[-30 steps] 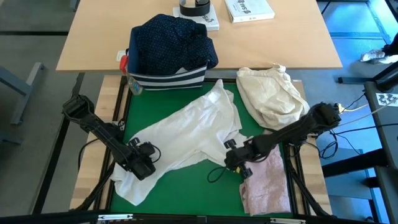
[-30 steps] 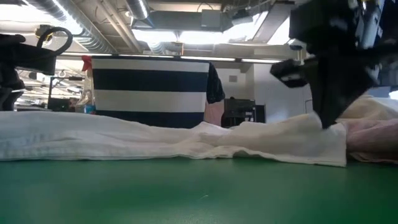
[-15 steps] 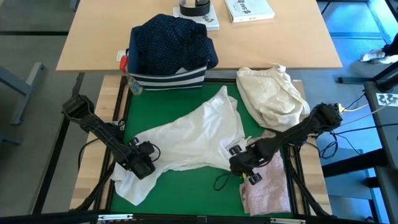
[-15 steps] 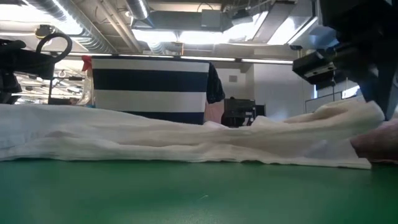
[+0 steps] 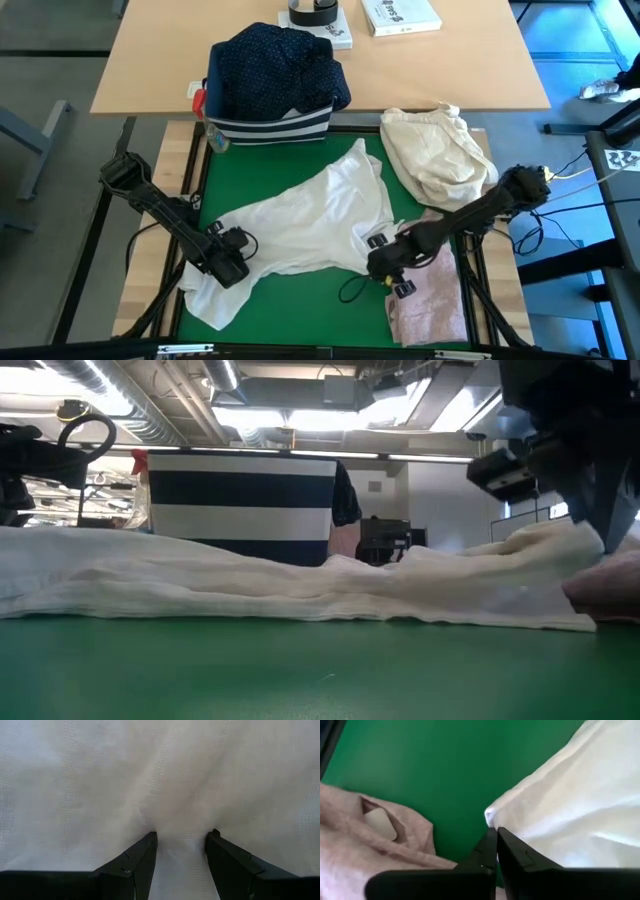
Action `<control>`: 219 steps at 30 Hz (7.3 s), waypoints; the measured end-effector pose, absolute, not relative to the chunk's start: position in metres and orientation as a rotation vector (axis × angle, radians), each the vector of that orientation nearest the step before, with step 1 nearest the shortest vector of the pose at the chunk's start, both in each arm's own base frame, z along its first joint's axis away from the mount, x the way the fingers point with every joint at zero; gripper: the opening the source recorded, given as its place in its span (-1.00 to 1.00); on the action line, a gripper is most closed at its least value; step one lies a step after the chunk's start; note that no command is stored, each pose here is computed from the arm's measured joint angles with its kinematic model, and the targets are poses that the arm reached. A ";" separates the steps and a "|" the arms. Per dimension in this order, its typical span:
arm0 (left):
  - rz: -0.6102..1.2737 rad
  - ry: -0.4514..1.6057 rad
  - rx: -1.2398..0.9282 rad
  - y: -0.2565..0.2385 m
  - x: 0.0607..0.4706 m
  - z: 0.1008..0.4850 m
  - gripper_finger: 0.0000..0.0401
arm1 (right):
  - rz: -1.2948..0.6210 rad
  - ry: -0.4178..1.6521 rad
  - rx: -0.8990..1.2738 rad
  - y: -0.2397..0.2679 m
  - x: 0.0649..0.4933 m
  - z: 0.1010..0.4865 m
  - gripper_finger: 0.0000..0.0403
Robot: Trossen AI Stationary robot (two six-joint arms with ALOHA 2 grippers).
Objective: Fold laundry
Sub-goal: Fold the white polo shirt
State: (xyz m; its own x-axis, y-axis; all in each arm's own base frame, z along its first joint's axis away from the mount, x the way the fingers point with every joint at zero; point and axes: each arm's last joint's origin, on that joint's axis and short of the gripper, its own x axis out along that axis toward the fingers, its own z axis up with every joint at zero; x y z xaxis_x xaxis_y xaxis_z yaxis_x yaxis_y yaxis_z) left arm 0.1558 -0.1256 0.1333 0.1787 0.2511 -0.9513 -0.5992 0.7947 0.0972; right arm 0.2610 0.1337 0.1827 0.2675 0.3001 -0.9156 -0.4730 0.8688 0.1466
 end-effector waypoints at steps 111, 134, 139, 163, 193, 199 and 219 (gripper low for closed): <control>0.219 0.869 -0.425 0.036 0.232 0.241 -0.17 | 0.053 1.194 0.365 -0.008 0.278 0.211 -0.37; 0.190 1.241 -0.315 -0.036 0.269 0.118 -0.17 | 0.011 1.372 0.203 0.088 0.152 0.151 -0.37; 0.181 1.382 -0.206 -0.039 0.248 0.127 -0.17 | 0.014 1.412 0.173 0.089 0.141 0.145 -0.37; 0.040 0.817 -0.498 -0.115 0.307 0.217 -0.17 | 0.204 0.927 -0.151 0.106 0.178 0.204 -0.37; 0.269 1.013 -0.282 -0.170 0.377 0.156 -0.17 | 0.109 0.770 -0.129 0.110 0.191 0.210 0.32; 0.217 1.088 -0.117 -0.182 0.374 0.128 -0.17 | 0.108 0.797 -0.142 0.112 0.194 0.203 0.32; 0.231 1.122 -0.068 -0.189 0.367 0.120 -0.93 | 0.287 0.772 -0.334 0.137 0.235 0.153 0.10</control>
